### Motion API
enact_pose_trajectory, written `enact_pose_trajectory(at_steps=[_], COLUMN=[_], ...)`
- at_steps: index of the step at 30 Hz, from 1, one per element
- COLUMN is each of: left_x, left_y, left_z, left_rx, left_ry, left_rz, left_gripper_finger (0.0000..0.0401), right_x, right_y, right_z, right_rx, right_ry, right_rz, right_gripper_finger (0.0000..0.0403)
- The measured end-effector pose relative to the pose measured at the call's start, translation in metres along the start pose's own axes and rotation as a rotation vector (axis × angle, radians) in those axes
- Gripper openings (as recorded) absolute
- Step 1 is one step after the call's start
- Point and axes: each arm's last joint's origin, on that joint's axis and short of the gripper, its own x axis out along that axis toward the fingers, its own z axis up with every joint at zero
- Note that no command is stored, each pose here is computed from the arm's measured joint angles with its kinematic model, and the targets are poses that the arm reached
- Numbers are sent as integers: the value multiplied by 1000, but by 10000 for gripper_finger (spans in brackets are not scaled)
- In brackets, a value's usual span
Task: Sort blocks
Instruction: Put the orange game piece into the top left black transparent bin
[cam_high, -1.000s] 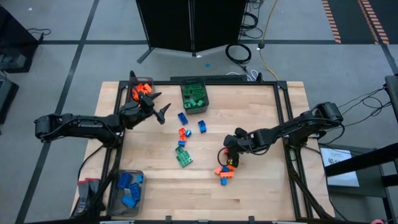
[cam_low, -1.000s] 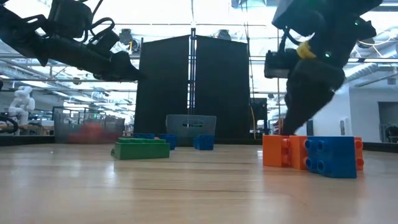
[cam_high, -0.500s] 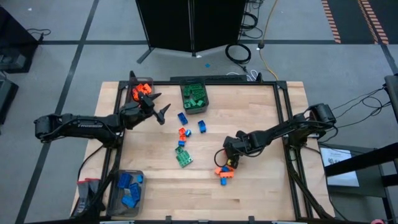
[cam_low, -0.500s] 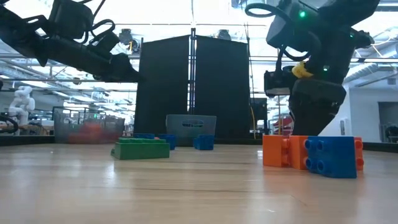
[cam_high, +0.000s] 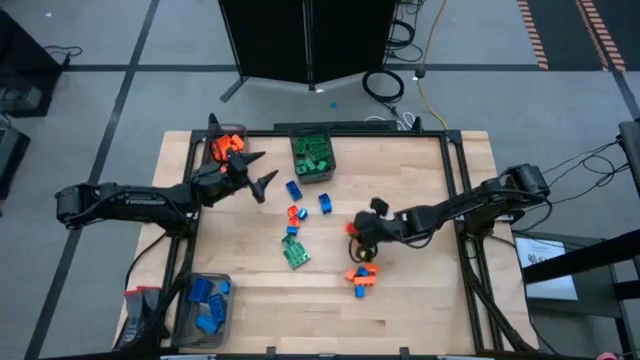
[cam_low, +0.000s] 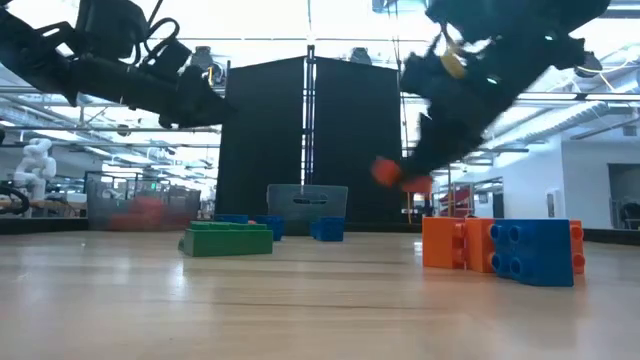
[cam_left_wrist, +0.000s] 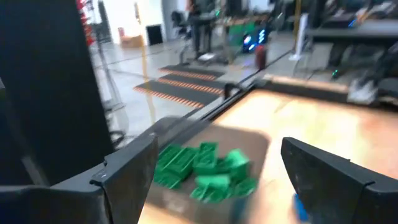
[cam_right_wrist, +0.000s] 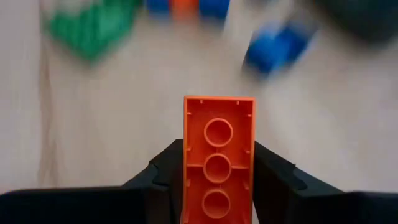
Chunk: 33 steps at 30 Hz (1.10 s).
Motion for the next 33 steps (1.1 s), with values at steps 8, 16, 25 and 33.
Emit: enact_pose_trajectory(at_steps=[8, 16, 25, 33], left_x=[-4, -15, -16, -11], left_y=[-9, -17, -26, -35], left_z=[22, 40, 42, 42], left_rx=[-107, -119, -96, -100], left_ry=[-220, -418, -461, -469], left_rz=[-352, -602, -642, -673], left_gripper_finger=[342, 342, 342, 342], right_x=[-11, -21, -28, -11], right_y=[-3, -15, -24, -12], right_z=[60, 85, 98, 123], right_rx=[-125, -173, -183, -242], right_ry=[-561, -811, -948, -946], right_rz=[-35, 56, 136, 193], right_gripper_finger=[122, 122, 122, 122])
